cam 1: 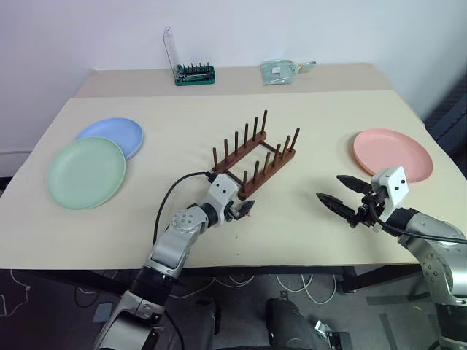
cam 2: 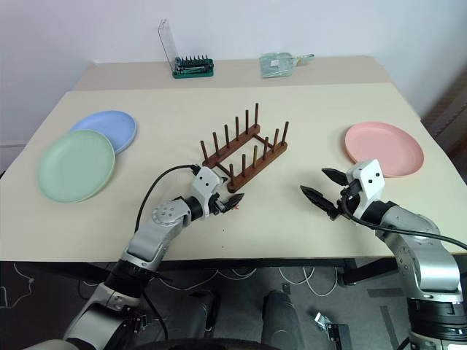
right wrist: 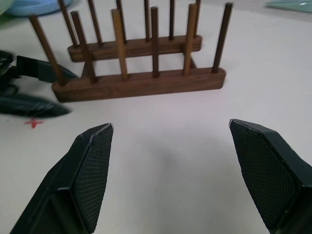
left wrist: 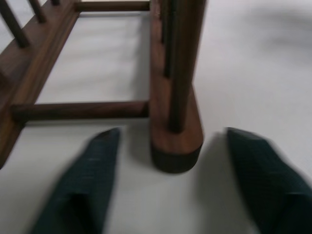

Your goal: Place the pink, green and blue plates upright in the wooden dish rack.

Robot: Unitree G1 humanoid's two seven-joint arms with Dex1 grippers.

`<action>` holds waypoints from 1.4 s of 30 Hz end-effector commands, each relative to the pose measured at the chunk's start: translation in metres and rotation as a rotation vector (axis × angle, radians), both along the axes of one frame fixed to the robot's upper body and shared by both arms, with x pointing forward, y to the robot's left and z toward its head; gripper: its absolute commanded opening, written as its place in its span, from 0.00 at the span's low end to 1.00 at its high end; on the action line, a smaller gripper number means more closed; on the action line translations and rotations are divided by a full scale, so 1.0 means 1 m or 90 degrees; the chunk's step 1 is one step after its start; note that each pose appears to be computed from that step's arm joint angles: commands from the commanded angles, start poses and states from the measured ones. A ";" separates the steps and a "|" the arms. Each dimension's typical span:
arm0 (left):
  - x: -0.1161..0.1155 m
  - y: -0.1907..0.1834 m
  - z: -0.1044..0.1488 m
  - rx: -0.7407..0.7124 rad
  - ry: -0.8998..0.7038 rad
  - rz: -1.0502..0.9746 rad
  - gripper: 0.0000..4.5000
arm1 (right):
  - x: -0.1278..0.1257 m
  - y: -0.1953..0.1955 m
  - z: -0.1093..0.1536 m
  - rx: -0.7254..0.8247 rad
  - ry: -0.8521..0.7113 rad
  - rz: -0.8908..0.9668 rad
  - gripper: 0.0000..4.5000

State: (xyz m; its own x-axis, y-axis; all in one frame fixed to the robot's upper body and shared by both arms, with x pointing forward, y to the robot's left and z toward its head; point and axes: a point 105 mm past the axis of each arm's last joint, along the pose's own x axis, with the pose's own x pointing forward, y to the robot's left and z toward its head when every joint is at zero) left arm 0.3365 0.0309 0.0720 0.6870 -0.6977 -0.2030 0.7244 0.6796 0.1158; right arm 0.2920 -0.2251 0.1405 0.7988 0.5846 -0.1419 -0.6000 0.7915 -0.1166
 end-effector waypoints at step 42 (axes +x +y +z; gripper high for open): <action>-0.050 0.078 -0.016 0.054 0.145 -0.216 0.00 | 0.013 0.035 -0.030 -0.106 0.035 0.015 0.01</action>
